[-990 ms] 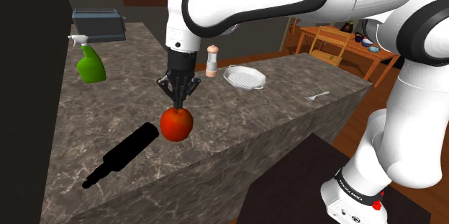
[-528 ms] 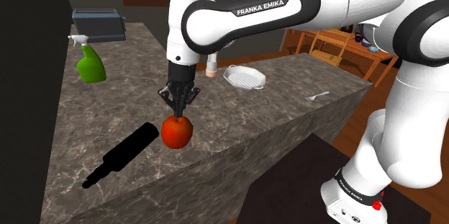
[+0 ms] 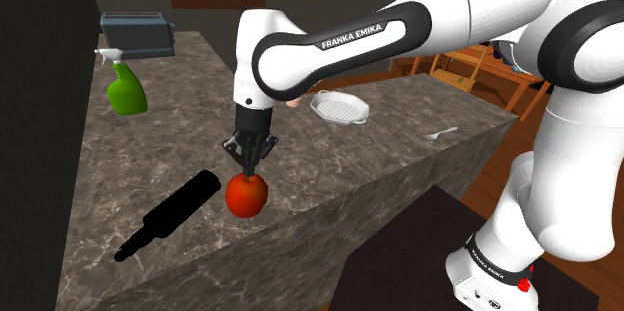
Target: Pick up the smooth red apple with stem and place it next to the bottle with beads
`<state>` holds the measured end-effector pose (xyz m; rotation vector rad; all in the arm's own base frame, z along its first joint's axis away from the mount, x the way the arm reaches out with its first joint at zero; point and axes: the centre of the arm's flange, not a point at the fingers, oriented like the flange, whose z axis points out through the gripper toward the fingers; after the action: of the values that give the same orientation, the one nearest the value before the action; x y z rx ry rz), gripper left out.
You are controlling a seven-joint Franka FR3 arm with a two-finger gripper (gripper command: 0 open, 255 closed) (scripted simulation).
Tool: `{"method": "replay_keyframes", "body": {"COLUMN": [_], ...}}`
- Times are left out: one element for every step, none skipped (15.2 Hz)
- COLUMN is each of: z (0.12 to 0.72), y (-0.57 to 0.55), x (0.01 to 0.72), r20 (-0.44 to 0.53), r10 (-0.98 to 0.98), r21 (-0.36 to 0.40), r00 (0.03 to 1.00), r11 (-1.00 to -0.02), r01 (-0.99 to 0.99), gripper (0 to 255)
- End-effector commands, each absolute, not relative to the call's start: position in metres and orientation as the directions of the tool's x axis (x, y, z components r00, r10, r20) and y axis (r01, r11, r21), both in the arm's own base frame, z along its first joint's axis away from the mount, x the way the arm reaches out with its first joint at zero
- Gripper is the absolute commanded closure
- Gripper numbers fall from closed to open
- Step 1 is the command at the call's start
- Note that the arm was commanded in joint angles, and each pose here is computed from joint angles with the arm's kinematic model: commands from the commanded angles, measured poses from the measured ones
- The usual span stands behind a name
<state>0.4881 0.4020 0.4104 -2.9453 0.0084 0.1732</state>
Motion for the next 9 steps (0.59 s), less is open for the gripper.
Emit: {"method": "replay_keyframes", "body": {"z": [0.4086, 0.4086, 0.4086, 0.4086, 0.4086, 0.4086, 0.4086, 0.4086, 0.4086], "y": [0.4022, 0.4022, 0.4022, 0.4022, 0.4022, 0.4022, 0.4022, 0.4022, 0.4022], "x": [0.4888, 0.4888, 0.4888, 0.4888, 0.4888, 0.4888, 0.4888, 0.4888, 0.4888], "r20": [-0.116, -0.116, -0.116, -0.116, -0.116, -0.116, -0.116, -0.116, -0.116], "r10": [0.006, 0.006, 0.006, 0.006, 0.006, 0.006, 0.006, 0.006, 0.006], "r21": [-0.19, -0.19, -0.19, -0.19, -0.19, -0.19, -0.19, -0.19, -0.19], "r00": [0.993, 0.993, 0.993, 0.993, 0.993, 0.993, 0.993, 0.993, 0.993], "r11": [-0.982, -0.982, -0.982, -0.982, -0.982, -0.982, -0.982, -0.982, -0.982], "r01": [-0.017, -0.017, -0.017, -0.017, -0.017, -0.017, -0.017, -0.017, -0.017], "gripper": [255, 255, 255, 255, 255, 255, 0, 0, 0]}}
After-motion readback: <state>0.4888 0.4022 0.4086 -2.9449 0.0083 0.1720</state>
